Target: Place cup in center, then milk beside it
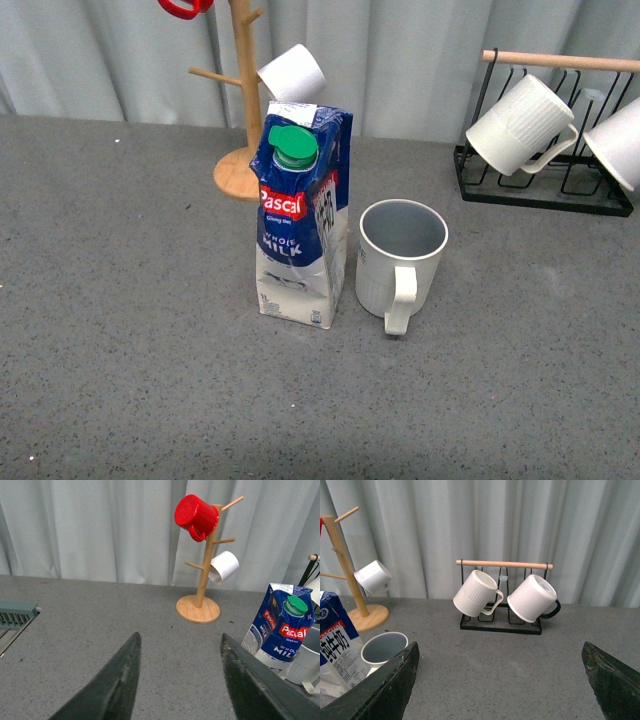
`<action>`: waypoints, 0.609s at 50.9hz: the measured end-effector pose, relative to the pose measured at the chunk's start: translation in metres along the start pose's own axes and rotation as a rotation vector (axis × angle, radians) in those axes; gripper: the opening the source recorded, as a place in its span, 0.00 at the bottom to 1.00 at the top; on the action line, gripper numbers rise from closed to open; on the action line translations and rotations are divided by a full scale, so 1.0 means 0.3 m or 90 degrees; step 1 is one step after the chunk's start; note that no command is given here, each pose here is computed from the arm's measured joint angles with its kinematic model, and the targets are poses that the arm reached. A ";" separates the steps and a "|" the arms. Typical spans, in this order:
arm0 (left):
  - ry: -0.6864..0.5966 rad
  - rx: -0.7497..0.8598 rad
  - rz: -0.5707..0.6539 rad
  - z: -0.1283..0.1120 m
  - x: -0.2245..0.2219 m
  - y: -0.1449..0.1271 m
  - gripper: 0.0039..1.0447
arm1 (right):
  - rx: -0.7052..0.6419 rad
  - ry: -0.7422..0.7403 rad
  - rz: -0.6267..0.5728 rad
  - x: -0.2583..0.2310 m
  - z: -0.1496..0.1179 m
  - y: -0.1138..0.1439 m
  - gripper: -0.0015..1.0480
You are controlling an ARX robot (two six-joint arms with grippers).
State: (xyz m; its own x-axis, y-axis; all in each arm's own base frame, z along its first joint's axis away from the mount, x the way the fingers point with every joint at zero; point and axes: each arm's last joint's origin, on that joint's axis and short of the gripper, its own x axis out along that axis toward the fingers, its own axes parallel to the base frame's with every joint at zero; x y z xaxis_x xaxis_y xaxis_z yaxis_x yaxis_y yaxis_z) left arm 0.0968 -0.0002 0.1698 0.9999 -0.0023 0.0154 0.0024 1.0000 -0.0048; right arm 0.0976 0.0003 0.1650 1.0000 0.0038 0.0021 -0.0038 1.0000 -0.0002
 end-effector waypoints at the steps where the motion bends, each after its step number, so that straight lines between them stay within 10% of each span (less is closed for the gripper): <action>1: 0.000 0.000 0.000 0.000 0.000 0.000 0.50 | 0.000 0.000 0.000 0.000 0.000 0.000 0.91; 15: 0.000 0.000 0.000 0.000 0.000 0.000 0.95 | 0.000 0.000 0.000 0.000 0.000 0.000 0.91; 31: 0.000 0.000 0.000 0.000 0.000 0.000 0.94 | 0.000 0.000 0.000 0.000 0.000 0.000 0.91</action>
State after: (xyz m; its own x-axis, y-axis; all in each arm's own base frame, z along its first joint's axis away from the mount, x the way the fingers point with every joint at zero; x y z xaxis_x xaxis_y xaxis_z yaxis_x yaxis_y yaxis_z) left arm 0.0968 -0.0002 0.1698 0.9999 -0.0023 0.0154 0.0024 1.0000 -0.0040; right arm 0.0976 0.0003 0.1650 1.0000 0.0038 0.0021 -0.0038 1.0000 -0.0002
